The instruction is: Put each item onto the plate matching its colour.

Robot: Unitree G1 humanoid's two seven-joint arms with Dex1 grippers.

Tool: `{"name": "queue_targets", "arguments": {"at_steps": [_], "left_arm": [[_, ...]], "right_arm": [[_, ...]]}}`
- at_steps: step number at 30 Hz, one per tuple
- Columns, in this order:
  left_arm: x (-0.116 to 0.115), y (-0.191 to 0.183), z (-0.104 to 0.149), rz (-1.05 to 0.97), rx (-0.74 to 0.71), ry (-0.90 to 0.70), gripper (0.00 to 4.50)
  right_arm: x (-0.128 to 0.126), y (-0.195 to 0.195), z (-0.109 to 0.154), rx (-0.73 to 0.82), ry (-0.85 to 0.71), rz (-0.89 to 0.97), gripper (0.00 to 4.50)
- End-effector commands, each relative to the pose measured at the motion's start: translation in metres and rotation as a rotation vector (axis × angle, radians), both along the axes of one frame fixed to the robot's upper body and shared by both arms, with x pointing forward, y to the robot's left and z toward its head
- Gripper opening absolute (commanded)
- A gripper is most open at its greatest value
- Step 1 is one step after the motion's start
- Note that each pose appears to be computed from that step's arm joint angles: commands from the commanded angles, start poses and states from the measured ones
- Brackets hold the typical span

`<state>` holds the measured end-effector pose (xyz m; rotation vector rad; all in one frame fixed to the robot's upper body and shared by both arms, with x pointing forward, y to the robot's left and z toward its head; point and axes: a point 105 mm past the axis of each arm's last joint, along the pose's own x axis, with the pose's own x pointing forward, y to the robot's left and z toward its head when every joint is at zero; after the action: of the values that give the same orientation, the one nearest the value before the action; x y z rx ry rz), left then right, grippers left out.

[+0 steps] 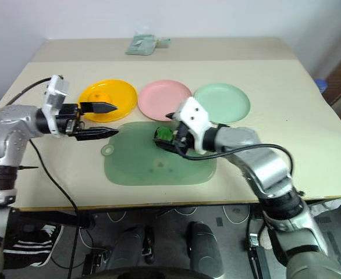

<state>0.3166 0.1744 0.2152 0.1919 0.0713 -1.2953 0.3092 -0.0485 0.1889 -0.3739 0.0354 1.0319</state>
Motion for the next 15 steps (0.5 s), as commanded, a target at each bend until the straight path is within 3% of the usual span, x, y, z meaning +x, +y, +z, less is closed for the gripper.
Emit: {"name": "queue_targets", "arguments": {"at_steps": [1, 15], "left_arm": [[-0.011, 0.011, 0.006, 0.015, 0.015, -0.029, 4.46], [-0.026, 0.018, -0.005, 0.086, 0.0, -0.032, 4.46]], "right_arm": [[0.012, 0.004, 0.008, -0.002, -0.036, -0.043, 4.08], [0.03, 0.009, -0.022, -0.109, 0.044, -0.04, 4.08]]}}
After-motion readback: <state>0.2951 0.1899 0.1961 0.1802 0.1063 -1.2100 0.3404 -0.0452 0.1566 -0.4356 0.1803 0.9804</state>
